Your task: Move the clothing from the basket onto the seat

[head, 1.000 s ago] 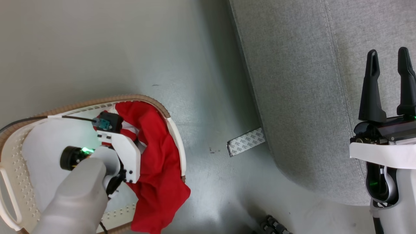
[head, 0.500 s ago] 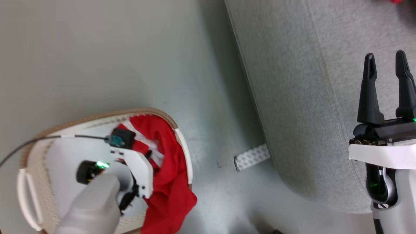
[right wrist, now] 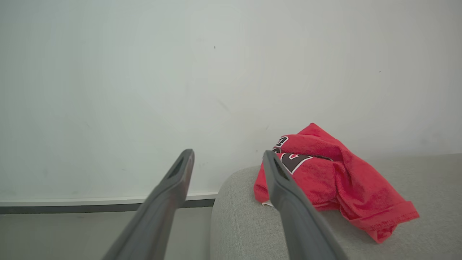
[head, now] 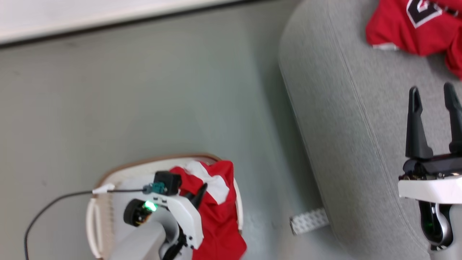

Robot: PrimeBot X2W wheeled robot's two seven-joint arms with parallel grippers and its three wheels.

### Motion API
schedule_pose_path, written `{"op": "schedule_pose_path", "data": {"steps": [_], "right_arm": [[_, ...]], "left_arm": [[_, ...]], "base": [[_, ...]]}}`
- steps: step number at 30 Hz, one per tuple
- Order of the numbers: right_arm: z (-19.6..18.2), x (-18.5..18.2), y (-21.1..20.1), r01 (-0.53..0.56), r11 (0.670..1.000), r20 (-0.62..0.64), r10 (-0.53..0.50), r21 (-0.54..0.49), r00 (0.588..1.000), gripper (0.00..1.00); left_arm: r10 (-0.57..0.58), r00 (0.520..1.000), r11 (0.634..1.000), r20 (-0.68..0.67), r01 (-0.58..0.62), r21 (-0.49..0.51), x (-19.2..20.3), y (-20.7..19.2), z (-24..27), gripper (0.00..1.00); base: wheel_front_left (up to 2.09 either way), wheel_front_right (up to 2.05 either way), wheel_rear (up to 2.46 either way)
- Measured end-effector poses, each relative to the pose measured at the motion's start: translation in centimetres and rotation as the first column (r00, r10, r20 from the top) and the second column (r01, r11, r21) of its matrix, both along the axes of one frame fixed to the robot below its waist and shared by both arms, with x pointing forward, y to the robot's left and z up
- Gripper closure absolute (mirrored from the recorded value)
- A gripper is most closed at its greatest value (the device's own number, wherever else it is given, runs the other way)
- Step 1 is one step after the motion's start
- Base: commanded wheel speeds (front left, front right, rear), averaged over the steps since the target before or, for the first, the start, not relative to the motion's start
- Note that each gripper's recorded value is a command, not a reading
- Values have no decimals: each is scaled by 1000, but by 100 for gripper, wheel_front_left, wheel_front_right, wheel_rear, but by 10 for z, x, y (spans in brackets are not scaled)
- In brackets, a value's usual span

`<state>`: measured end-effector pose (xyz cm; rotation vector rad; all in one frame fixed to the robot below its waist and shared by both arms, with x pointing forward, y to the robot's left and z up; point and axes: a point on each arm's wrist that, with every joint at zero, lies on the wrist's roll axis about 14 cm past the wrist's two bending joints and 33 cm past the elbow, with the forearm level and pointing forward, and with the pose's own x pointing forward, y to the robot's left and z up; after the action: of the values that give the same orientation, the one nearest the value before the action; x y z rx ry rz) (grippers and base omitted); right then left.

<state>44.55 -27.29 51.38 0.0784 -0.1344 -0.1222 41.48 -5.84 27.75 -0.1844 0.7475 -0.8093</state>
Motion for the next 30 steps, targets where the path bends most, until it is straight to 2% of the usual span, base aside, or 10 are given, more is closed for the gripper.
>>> {"op": "schedule_pose_path", "data": {"steps": [7,13,22,30], "right_arm": [[20,-15,20,-64,998,47,63,21,997,0],[36,-27,42,-126,991,90,122,39,988,0],[51,-43,79,-228,972,133,218,62,967,0],[58,-49,99,-280,957,156,267,70,951,0]], "left_arm": [[63,988,997,142,-55,-62,0,15,61,100],[149,950,984,274,-114,-138,8,31,121,100],[253,813,958,525,-135,-253,16,53,228,100],[272,668,953,693,-86,-291,18,60,316,100]], "base": [[0,0,0],[0,0,0],[0,0,0],[0,0,0]]}}
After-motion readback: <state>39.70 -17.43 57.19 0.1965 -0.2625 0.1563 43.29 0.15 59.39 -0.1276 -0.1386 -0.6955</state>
